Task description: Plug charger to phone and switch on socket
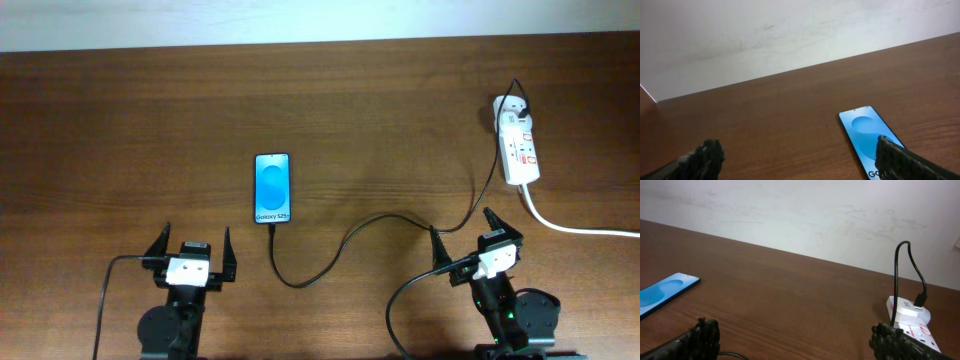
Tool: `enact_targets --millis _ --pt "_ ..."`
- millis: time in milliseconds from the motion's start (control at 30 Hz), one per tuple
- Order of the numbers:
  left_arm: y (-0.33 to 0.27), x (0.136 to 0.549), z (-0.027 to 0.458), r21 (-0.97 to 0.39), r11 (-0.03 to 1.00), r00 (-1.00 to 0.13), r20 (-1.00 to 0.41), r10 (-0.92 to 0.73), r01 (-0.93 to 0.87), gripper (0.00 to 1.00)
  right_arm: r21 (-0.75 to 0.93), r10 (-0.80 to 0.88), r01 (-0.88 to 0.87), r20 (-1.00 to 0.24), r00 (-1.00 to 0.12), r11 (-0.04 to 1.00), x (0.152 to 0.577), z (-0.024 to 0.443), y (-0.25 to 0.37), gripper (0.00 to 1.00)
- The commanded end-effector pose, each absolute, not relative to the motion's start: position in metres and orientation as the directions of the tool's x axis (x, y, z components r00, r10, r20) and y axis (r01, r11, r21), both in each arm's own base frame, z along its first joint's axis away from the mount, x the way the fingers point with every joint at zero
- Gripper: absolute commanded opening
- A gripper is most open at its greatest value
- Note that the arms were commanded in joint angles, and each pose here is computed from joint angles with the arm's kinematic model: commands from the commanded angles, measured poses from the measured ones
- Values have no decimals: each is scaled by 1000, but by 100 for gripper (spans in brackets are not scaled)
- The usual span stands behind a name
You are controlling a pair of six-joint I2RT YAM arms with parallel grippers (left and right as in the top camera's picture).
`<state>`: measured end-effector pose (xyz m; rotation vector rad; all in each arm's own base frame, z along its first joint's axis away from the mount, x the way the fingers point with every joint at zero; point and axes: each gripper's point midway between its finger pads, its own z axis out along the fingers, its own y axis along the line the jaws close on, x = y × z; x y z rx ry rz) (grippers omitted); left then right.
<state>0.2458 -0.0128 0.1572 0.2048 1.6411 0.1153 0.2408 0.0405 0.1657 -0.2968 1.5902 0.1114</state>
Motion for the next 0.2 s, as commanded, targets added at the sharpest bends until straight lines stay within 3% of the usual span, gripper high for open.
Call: enact_targets --millis 0,167 --pt "-13 246 156 213 975 -68 -974 218 64 99 -100 -109 -277 -994 -18 956 240 163 45 99" --pt "-13 246 156 213 975 -68 -974 218 64 99 -100 -109 -278 -994 -18 955 240 163 45 98"
